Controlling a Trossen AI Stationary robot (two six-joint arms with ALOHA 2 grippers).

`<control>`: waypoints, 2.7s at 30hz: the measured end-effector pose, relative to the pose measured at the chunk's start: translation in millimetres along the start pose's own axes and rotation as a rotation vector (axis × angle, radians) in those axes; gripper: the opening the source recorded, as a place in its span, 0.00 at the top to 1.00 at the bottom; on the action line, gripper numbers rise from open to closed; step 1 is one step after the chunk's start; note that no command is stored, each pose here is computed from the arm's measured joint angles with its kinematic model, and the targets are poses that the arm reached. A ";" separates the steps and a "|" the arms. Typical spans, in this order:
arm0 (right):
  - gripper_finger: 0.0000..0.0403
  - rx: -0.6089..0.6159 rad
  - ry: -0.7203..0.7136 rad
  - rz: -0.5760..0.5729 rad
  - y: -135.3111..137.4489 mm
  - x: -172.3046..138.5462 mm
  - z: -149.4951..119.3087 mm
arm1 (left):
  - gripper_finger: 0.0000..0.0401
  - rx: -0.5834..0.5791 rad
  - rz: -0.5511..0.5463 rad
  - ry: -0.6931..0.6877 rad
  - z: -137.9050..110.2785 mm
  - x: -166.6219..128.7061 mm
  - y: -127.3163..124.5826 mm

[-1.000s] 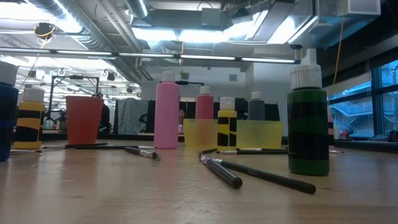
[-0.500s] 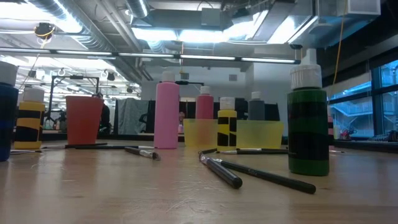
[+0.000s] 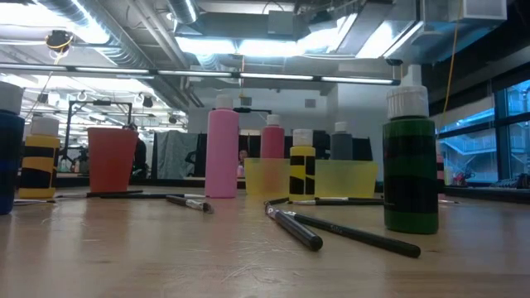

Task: Pick & Place Paint Supplies
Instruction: Put the silver paint brush into the orange cup

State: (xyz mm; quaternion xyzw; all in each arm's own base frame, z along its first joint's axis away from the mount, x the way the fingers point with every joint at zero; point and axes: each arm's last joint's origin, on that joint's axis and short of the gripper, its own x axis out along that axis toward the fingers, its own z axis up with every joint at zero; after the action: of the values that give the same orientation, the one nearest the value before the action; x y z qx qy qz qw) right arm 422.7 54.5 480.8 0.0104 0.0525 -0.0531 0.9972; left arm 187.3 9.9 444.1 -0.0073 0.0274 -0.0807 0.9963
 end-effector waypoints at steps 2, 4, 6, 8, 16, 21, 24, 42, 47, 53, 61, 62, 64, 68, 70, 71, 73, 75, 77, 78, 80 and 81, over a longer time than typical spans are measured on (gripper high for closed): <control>1.00 0.001 0.010 0.002 0.1 0.0 -1.0 | 0.78 0.013 0.000 0.000 0.0 0.0 0.0; 1.00 0.001 0.015 0.001 0.0 0.0 -1.5 | 0.81 0.037 0.000 0.000 0.0 0.0 0.0; 1.00 0.001 0.018 0.002 0.1 0.0 -1.8 | 0.84 0.064 0.000 0.000 0.0 0.0 0.0; 1.00 0.000 0.022 0.002 0.2 -0.1 -2.1 | 0.87 0.080 0.000 0.000 0.0 0.0 0.0; 1.00 -0.003 0.035 0.002 0.2 -0.1 -3.4 | 0.96 0.080 0.004 0.006 -0.8 1.3 0.5; 0.98 -0.012 0.041 0.031 0.9 -0.2 -3.8 | 0.95 0.074 0.000 0.014 -1.7 1.4 0.4; 0.94 -0.019 0.043 0.035 0.5 -0.1 -4.0 | 0.95 0.067 0.000 0.016 -1.8 1.4 0.4; 0.69 -0.141 0.093 0.012 34.1 -23.6 -3.8 | 0.96 0.033 0.057 0.099 -6.9 -23.6 -4.3; 0.69 -0.156 0.125 0.031 40.9 -26.9 -7.2 | 0.96 0.037 0.153 0.079 -3.6 -49.5 -8.3; 0.69 -0.173 0.175 0.037 42.8 -28.5 -12.4 | 0.96 0.000 0.300 0.098 -6.3 -74.3 -10.3; 0.69 -0.162 0.267 0.100 48.1 -32.6 -21.4 | 0.96 -0.053 0.413 0.014 -34.3 -88.7 -10.5; 0.69 -0.162 0.280 0.104 48.8 -33.3 -22.6 | 0.96 -0.064 0.425 0.001 -43.8 -89.3 -10.3; 0.69 -0.170 0.305 0.108 50.3 -34.8 -25.2 | 0.96 -0.078 0.447 -0.022 -63.0 -90.9 -9.9; 0.69 -0.176 0.322 0.112 51.8 -36.0 -26.9 | 0.96 -0.108 0.567 -0.073 -95.0 -101.4 -8.9; 0.69 -0.176 0.322 0.112 51.7 -36.0 -26.9 | 0.96 -0.126 0.645 -0.089 -107.0 -108.7 -8.5; 0.69 -0.179 0.322 0.112 50.9 -36.8 -26.3 | 0.96 -0.136 0.680 -0.089 -112.5 -112.3 -8.5; 0.69 -0.185 0.320 0.106 47.6 -36.9 -25.1 | 0.96 -0.157 0.745 -0.090 -121.9 -118.1 -8.2; 0.69 -0.191 0.326 0.096 43.3 -35.8 -25.2 | 0.96 -0.179 0.803 -0.104 -129.7 -122.2 -7.7; 0.69 -0.191 0.338 0.089 38.8 -34.4 -25.9 | 0.96 -0.193 0.851 -0.096 -137.7 -123.0 -6.7; 0.69 -0.189 0.339 0.096 36.5 -33.5 -25.8 | 0.96 -0.199 0.869 -0.089 -141.4 -122.0 -6.0; 0.69 -0.176 0.332 0.109 30.9 -31.0 -24.6 | 0.96 -0.201 0.884 -0.066 -149.5 -118.8 -4.8; 0.69 -0.170 0.328 0.117 28.1 -30.7 -23.5 | 0.96 -0.205 0.885 -0.057 -152.5 -117.4 -4.4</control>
State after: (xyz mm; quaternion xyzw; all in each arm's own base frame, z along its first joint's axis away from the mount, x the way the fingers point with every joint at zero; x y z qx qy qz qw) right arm 392.9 86.2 461.1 -0.0621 0.2179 0.0120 0.9739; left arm 62.3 22.9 298.1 -0.0955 0.0082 0.3564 0.9294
